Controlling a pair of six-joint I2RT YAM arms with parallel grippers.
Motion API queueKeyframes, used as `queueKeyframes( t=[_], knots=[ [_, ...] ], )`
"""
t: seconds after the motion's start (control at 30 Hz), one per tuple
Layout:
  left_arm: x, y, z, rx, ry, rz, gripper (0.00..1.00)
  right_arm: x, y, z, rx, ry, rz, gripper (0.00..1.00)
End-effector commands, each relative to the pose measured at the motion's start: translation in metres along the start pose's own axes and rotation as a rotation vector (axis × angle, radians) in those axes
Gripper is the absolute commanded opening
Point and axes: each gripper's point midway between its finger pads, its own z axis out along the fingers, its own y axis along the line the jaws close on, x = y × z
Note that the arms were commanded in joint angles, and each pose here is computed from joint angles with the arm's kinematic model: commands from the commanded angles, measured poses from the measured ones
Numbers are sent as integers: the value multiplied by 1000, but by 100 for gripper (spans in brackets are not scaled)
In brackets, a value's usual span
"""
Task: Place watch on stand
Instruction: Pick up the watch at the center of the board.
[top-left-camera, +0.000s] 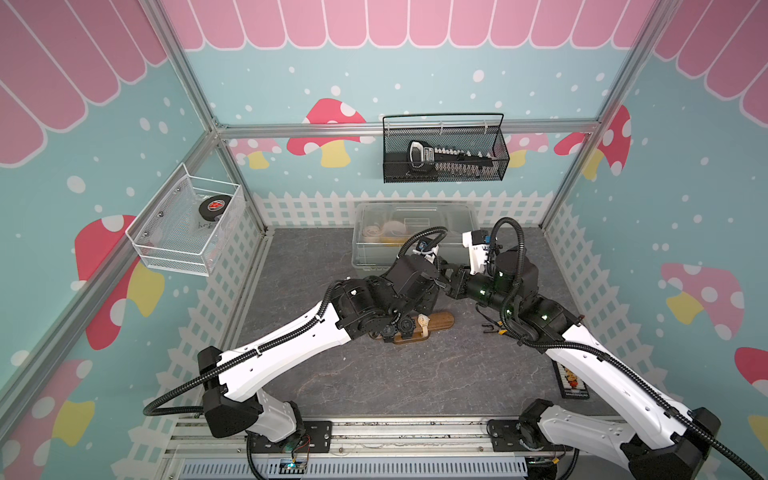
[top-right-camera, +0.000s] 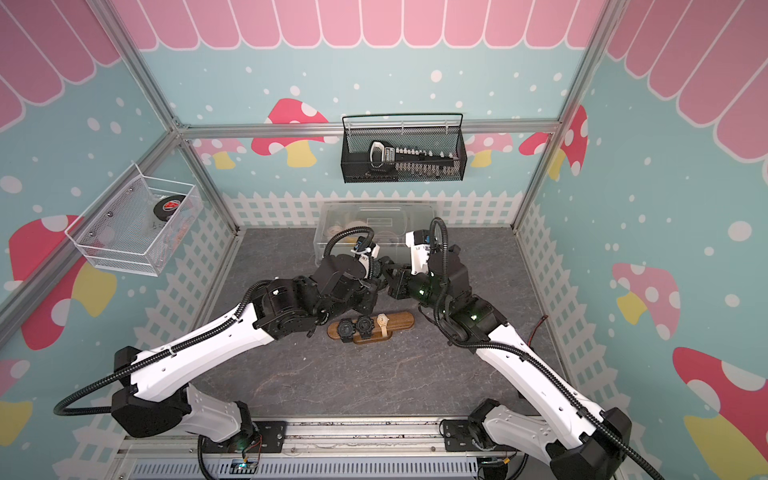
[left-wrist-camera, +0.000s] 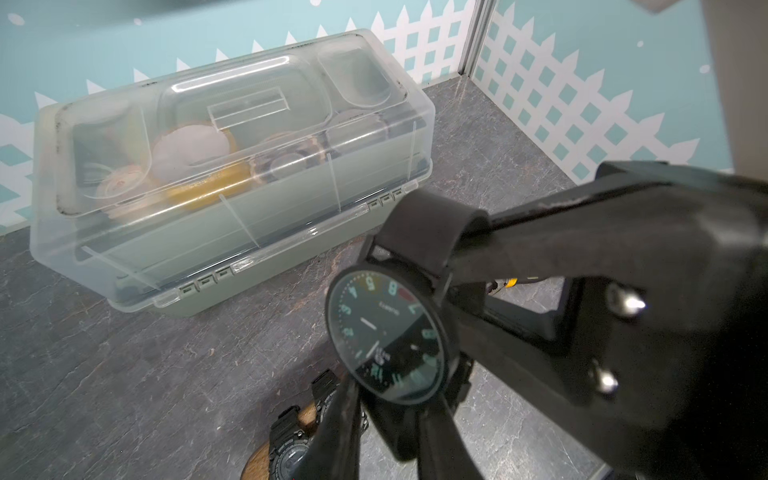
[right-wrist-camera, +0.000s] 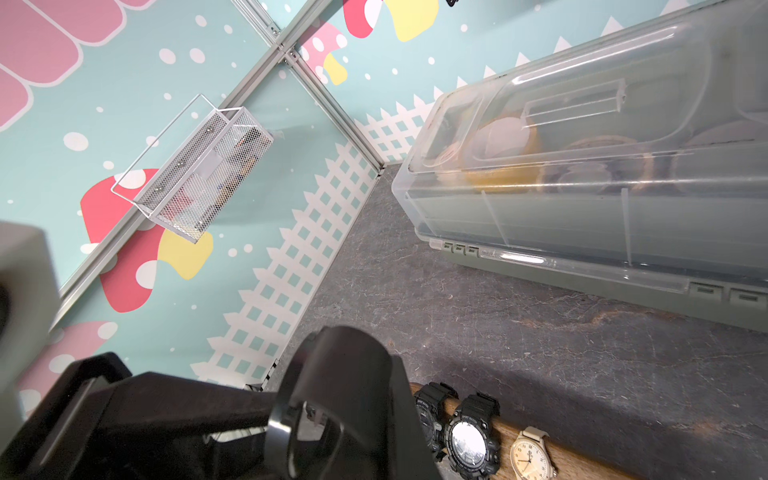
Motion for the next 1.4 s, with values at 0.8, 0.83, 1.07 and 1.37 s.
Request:
queueKeyframes(
  t=[0.8,0.83,1.07,1.37],
  knots=[
    [-22,41,-24,-182,-74,7,0,-3,46,-12,-174,-28,-89,0],
    [-23,41,-25,-165,-78,-6,0,-3,47,-13,-176,-30,-92,0],
    [-26,44,-36,-29,-183,-92,0,-1,47,-20,-197,-63,-100,22],
    [-22,47,-48,24,-266,-46,0,4,63,-27,-302,-55,-124,37]
  ],
)
